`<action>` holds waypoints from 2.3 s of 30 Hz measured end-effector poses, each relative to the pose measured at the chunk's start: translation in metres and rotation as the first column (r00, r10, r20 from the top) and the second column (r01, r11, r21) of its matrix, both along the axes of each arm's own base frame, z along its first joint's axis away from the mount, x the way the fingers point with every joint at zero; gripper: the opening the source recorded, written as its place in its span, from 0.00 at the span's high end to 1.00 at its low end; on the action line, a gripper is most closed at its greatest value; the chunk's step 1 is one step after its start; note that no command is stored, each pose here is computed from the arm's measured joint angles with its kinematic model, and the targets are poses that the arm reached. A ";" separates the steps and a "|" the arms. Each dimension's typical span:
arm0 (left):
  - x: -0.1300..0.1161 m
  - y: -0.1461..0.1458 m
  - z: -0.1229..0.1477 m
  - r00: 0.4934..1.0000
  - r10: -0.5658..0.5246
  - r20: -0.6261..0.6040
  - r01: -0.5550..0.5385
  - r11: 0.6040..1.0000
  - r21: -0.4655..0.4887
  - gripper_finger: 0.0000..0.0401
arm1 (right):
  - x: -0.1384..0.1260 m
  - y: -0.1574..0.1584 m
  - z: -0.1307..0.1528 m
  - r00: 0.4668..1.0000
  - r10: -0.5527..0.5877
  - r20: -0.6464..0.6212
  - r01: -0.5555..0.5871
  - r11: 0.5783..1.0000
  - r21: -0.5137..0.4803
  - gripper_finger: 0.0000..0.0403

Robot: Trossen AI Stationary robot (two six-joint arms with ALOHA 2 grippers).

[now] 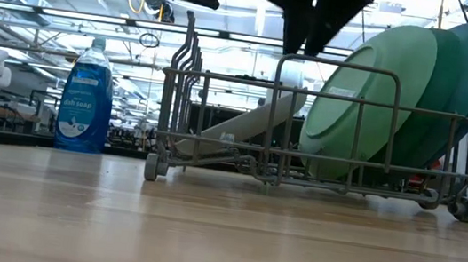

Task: Sort dishes
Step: Put the white plate into the dish rack

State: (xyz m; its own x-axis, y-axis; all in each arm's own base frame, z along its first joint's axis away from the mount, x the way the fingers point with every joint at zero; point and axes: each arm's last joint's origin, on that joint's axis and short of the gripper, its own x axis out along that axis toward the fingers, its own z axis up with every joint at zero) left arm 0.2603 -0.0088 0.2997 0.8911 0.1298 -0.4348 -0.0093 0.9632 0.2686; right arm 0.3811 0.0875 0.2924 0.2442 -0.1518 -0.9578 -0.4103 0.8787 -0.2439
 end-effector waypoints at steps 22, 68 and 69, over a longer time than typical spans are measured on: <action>0.000 0.000 0.000 1.000 0.000 0.001 0.000 1.000 0.001 0.68 | 0.019 -0.016 -0.064 0.949 0.084 -0.303 -0.143 0.974 -0.176 0.94; -0.067 -0.022 0.062 0.953 -0.042 0.299 0.040 0.999 0.012 0.68 | -0.025 0.027 0.045 0.216 -0.813 0.540 0.543 0.560 0.626 0.99; -0.067 -0.022 0.061 0.954 -0.041 0.298 0.040 0.999 0.012 0.68 | -0.032 0.026 0.043 0.202 -0.821 0.534 0.514 0.553 0.656 0.99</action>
State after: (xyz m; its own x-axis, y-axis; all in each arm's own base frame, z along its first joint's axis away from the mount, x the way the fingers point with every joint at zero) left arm 0.1934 -0.0306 0.3611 0.9847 0.0927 -0.1478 -0.0508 0.9629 0.2651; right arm 0.3486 0.1133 0.3352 0.7700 -0.4207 -0.4797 0.5720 0.7882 0.2270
